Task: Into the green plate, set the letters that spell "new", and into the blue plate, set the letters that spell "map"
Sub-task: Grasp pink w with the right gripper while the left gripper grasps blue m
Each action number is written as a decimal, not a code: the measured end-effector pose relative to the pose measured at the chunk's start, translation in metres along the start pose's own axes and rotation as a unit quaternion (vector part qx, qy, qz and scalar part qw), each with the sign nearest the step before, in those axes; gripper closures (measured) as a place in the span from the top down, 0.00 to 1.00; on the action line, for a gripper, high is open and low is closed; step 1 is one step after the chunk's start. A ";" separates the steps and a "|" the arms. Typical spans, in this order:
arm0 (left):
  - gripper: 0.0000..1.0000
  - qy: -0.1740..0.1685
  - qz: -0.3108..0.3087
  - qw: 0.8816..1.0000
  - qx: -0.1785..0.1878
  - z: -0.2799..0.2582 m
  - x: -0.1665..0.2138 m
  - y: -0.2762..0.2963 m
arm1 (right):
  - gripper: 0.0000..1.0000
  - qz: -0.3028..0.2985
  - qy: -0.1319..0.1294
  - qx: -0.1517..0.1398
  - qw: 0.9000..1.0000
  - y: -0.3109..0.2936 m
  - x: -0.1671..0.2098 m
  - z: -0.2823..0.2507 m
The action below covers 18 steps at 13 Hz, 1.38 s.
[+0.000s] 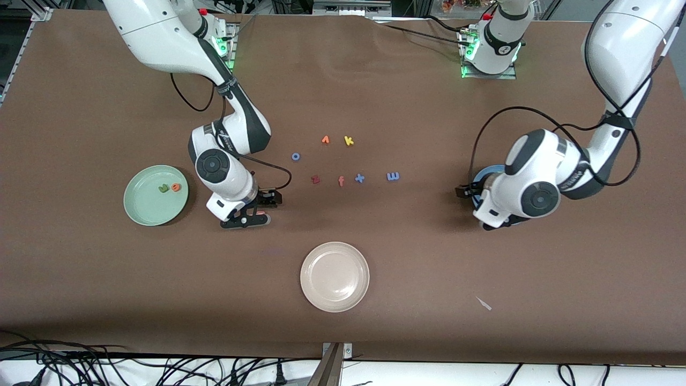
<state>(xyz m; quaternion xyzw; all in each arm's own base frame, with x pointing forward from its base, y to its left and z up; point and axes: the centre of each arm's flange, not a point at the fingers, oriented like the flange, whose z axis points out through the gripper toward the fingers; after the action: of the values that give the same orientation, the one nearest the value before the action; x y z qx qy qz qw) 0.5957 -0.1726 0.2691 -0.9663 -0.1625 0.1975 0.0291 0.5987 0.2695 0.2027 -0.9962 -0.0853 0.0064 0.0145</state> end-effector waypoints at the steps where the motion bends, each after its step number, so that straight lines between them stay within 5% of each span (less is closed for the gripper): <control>1: 0.97 0.011 -0.003 1.000 -0.010 0.003 -0.013 0.020 | 0.98 -0.013 0.001 0.000 1.000 0.002 0.001 0.003; 9: 0.93 0.087 0.052 0.993 -0.053 0.067 -0.101 0.138 | 0.90 -0.056 0.015 0.003 0.998 0.003 0.014 0.021; 13: 0.94 0.108 0.058 0.991 -0.058 0.095 -0.103 0.141 | 0.77 -0.073 0.016 0.003 0.997 0.003 0.016 0.021; 15: 0.94 0.113 0.053 0.990 -0.060 0.106 -0.101 0.144 | 0.59 -0.075 0.016 0.003 0.997 0.003 0.016 0.022; 18: 0.91 0.104 0.044 0.992 -0.063 0.117 -0.100 0.145 | 0.52 -0.077 0.015 0.003 0.997 0.003 0.016 0.023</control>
<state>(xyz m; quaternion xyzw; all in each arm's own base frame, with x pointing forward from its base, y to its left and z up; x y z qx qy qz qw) 0.5067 -0.3438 0.1814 -0.9877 -0.1282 0.0861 -0.0239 0.6146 0.2698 0.1795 -0.9867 -0.1611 -0.0091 0.0187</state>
